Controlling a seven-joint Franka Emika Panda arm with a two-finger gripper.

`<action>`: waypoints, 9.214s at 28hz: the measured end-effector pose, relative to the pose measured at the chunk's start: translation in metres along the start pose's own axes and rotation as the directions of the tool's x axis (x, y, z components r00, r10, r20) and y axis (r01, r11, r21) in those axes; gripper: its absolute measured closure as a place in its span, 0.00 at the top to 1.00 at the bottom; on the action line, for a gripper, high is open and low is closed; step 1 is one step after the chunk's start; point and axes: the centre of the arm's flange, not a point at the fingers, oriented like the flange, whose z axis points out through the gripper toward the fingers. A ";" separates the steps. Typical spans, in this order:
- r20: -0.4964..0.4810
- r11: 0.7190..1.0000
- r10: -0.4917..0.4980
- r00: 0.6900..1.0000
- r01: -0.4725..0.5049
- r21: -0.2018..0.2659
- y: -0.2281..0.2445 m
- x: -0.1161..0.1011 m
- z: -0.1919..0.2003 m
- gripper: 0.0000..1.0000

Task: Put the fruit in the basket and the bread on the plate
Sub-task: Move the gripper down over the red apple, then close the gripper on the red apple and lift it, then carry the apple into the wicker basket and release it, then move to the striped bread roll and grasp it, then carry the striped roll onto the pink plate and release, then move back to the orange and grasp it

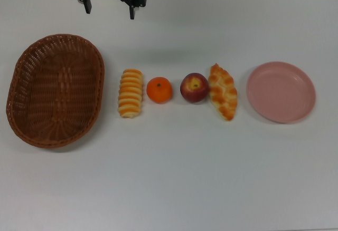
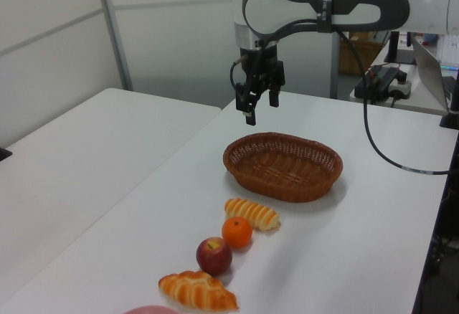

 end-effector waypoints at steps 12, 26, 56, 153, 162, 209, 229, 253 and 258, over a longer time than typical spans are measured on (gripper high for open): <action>0.075 0.994 -0.106 0.992 0.106 0.002 -0.048 0.020 0.067 1.00; 0.150 0.958 -0.252 0.956 0.269 -0.101 -0.139 0.016 0.156 1.00; 0.087 0.936 -0.269 0.959 0.282 -0.211 -0.236 0.007 0.255 1.00; 0.167 0.992 -0.097 0.981 0.109 -0.066 -0.067 0.017 0.246 1.00; 0.166 0.993 -0.088 0.982 0.101 -0.069 -0.060 0.022 0.262 0.81; 0.012 0.968 -0.234 0.972 0.234 -0.086 -0.205 -0.019 0.107 0.08; -0.103 0.903 -0.429 0.898 0.423 -0.073 -0.407 -0.086 0.186 0.07; -0.127 0.850 -0.526 0.841 0.520 -0.076 -0.465 -0.120 0.204 0.47; -0.087 0.862 -0.505 0.859 0.497 -0.101 -0.452 -0.113 0.199 0.67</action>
